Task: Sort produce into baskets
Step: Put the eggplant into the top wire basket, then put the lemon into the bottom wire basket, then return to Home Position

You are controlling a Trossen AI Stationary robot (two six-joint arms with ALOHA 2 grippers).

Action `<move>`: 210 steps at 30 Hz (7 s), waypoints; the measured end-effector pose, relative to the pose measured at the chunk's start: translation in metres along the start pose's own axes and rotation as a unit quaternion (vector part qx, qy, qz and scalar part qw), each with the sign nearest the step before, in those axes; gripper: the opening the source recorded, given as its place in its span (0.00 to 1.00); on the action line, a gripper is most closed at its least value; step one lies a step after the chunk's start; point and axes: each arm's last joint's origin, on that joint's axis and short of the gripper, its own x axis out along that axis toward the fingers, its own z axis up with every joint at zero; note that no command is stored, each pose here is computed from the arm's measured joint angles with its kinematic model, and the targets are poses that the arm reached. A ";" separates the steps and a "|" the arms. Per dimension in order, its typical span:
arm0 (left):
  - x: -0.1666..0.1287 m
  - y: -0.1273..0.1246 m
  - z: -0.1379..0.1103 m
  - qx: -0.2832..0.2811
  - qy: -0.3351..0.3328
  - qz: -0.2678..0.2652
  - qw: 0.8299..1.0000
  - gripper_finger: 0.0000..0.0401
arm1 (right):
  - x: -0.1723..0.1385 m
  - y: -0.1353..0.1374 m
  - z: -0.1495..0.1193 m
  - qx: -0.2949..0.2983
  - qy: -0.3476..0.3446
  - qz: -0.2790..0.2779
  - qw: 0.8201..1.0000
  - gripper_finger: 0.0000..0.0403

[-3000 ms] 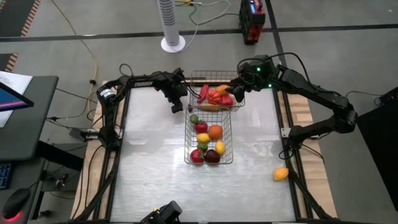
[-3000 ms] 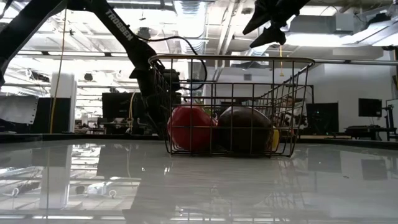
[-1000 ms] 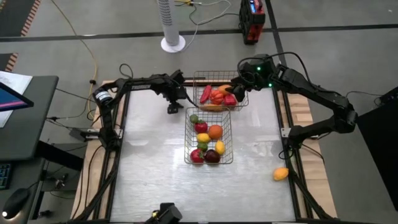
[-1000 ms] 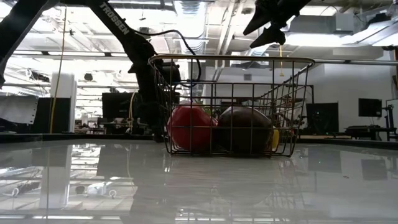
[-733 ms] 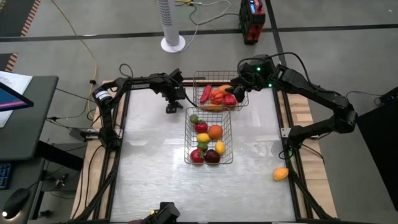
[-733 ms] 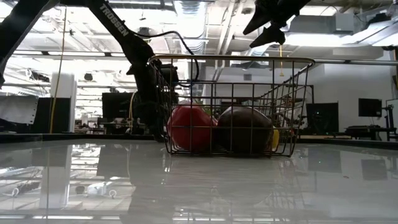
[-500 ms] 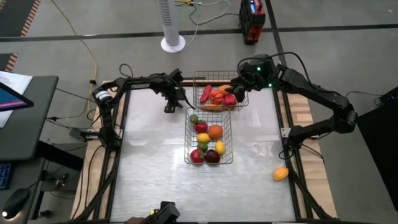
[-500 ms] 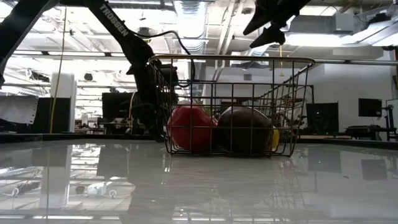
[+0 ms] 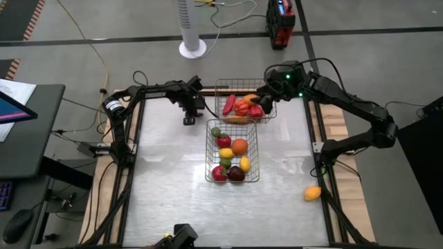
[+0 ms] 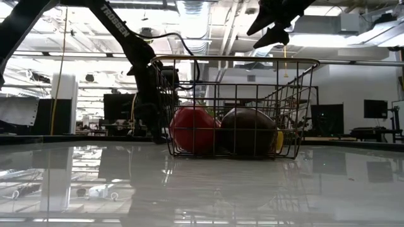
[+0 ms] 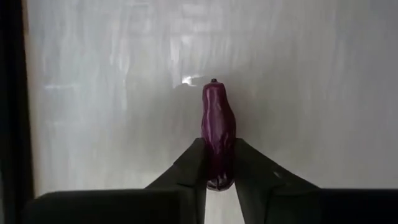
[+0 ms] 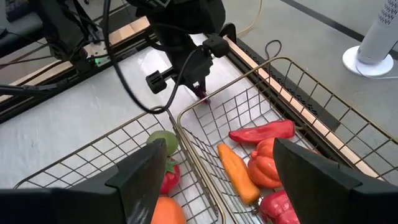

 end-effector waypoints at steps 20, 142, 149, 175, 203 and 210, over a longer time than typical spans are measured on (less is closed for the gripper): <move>-0.077 0.006 0.008 -0.143 -0.165 -0.007 0.976 0.11 | -0.001 -0.009 0.001 0.006 -0.003 -0.016 1.000 0.80; -0.238 -0.172 -0.055 -0.281 -0.508 0.122 0.805 0.51 | 0.024 0.123 -0.060 -0.092 0.068 0.105 0.988 0.82; -0.220 -0.189 -0.060 -0.313 -0.484 0.113 0.809 0.51 | 0.073 0.108 -0.056 -0.045 0.102 0.103 0.988 0.97; -0.107 -0.226 -0.160 -0.368 -0.700 -0.052 0.610 0.51 | -0.039 0.043 -0.118 0.093 -0.119 0.205 0.967 0.94; -0.104 -0.236 -0.164 -0.233 -0.678 -0.167 0.676 0.51 | -0.058 -0.009 -0.230 0.347 -0.309 0.219 0.858 0.79; -0.087 -0.237 -0.165 -0.259 -0.615 -0.150 0.730 0.51 | -0.052 -0.013 -0.236 0.385 -0.299 0.159 0.858 0.79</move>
